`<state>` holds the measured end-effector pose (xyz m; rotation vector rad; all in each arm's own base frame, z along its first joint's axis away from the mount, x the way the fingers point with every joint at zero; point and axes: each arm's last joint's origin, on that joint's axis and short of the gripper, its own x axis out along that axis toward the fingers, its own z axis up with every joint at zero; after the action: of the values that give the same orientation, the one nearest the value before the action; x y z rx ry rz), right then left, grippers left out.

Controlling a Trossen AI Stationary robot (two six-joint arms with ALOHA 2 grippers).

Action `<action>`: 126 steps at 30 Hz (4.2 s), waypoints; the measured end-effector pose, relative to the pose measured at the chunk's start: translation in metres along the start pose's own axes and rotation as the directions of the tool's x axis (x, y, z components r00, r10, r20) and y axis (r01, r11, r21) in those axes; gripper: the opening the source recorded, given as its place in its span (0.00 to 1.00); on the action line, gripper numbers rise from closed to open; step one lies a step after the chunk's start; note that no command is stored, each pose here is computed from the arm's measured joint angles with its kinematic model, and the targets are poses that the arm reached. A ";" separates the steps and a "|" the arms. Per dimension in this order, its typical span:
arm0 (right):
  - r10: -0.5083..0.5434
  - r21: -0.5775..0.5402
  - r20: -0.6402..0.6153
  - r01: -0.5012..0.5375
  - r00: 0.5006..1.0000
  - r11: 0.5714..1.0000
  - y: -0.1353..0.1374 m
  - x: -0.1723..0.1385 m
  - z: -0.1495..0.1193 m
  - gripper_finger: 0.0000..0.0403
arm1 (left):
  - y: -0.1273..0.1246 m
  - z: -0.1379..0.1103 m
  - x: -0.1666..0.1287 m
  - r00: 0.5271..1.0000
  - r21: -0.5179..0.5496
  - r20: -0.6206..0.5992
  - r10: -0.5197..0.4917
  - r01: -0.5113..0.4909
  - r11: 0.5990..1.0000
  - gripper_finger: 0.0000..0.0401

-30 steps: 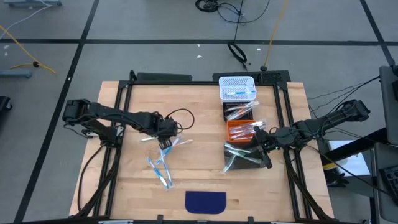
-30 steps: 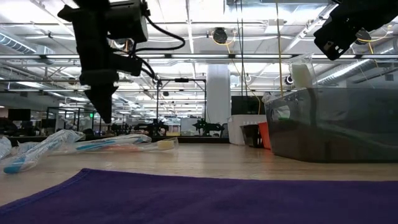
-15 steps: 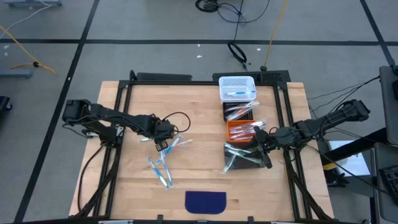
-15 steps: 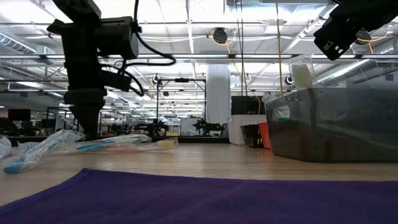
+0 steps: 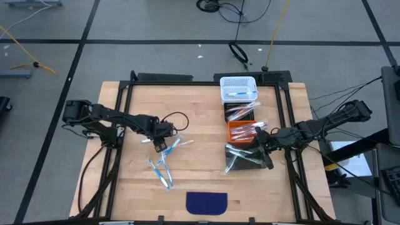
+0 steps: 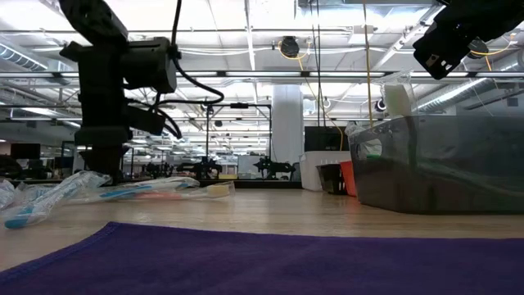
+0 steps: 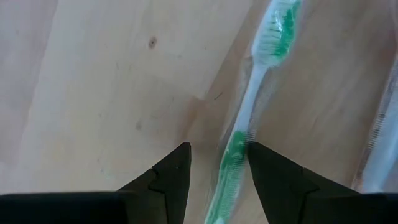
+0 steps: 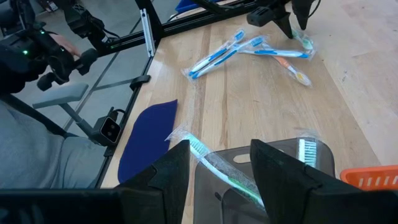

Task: Pick & Place Toothbrushes
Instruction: Put the green toothbrush into the transparent black bin

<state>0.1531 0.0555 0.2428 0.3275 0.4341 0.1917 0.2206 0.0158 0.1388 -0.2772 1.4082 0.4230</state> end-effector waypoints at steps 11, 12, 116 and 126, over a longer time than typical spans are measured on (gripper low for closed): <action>0.010 0.012 0.021 -0.010 1.000 1.000 -0.007 0.008 -0.017 0.40 | 0.001 0.000 0.002 1.000 -0.013 0.000 -0.026 0.026 1.000 0.15; 0.015 0.013 0.034 -0.016 0.999 1.000 -0.008 0.009 -0.019 0.40 | 0.001 0.000 0.002 1.000 -0.013 0.000 -0.025 0.025 1.000 0.10; -0.152 -0.174 0.620 0.323 0.770 0.930 -0.037 0.041 0.030 0.03 | -0.084 0.171 -0.084 0.070 0.462 0.867 -0.494 0.261 0.848 0.00; -0.159 -0.175 0.595 0.320 0.788 0.931 -0.037 0.040 0.028 0.01 | -0.083 0.171 -0.083 0.086 0.445 0.874 -0.478 0.253 0.859 0.16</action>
<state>0.2056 0.0232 0.2384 0.0464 -0.1584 -0.1080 0.4012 0.0056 0.2406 -0.1311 -0.0130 -0.0414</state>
